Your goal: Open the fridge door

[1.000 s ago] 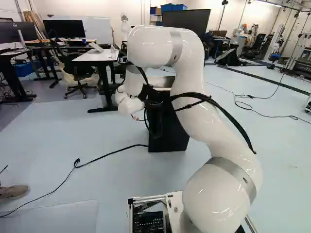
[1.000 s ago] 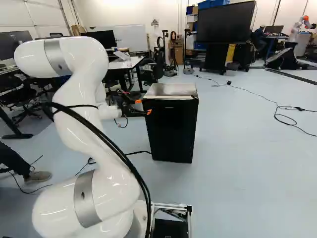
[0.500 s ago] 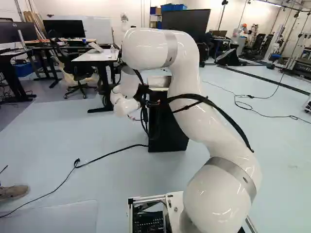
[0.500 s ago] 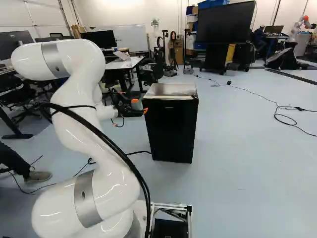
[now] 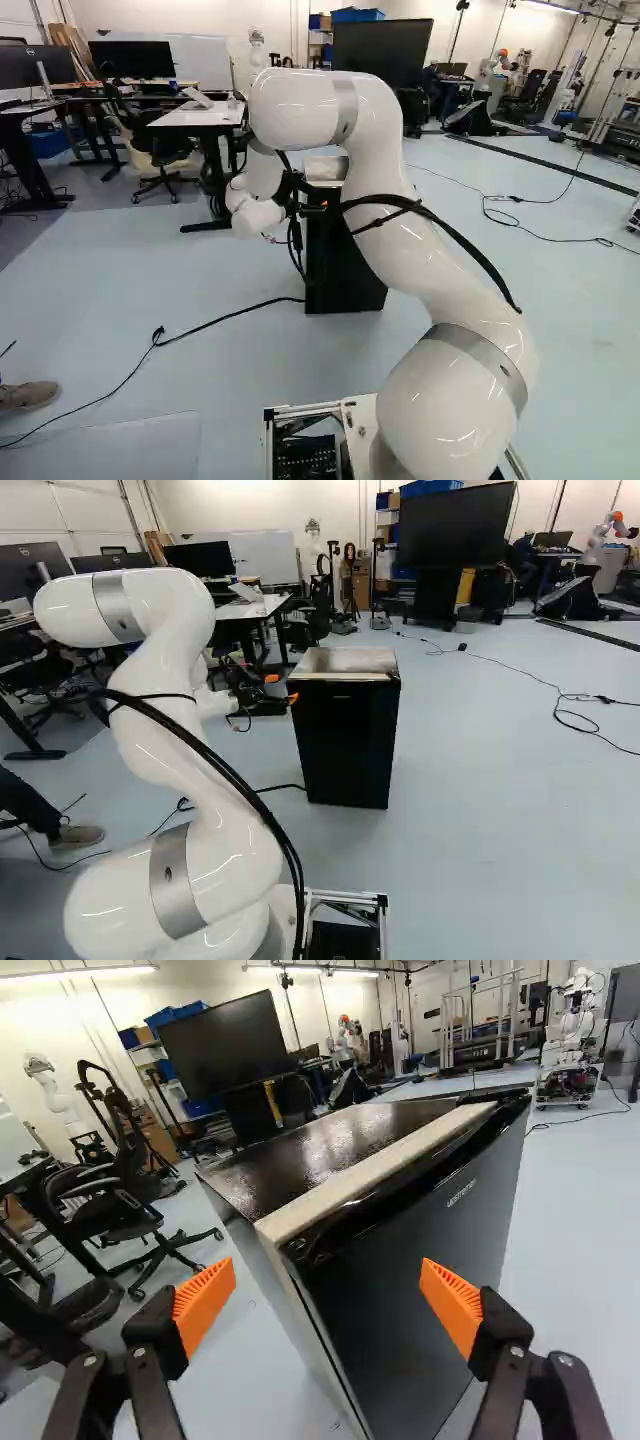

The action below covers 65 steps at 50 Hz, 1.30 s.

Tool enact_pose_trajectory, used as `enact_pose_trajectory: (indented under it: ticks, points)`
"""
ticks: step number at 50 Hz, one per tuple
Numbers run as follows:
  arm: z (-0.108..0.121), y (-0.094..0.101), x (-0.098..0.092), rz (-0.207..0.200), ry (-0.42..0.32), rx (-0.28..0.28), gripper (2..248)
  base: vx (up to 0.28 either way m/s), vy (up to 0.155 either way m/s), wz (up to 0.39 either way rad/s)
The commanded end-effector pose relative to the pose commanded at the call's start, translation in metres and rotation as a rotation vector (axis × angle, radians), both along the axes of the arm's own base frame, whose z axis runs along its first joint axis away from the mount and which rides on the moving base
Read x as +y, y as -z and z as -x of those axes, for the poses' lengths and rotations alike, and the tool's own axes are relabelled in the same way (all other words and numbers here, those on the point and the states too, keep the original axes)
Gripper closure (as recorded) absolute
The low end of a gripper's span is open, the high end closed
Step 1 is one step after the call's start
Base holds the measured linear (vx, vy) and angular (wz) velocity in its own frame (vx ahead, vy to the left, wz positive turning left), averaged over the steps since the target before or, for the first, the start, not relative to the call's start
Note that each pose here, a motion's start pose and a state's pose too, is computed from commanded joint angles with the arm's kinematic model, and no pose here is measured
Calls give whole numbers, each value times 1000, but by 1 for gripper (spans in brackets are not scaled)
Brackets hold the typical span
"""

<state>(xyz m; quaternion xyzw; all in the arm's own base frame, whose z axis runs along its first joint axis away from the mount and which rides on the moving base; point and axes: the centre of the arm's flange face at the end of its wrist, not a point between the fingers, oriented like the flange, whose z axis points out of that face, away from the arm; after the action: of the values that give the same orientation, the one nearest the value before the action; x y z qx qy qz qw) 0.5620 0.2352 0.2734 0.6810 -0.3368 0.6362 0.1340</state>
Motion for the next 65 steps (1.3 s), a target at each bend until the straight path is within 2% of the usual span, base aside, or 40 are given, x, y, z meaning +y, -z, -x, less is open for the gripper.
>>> enact_pose_trajectory:
  ticks: [28, 65]
  points:
    - [-2, 0, -8, 0, 13, 2, 3, 0, 0, 0]
    - [-12, 3, -19, -21, 28, 16, 3, 0, 0, 0]
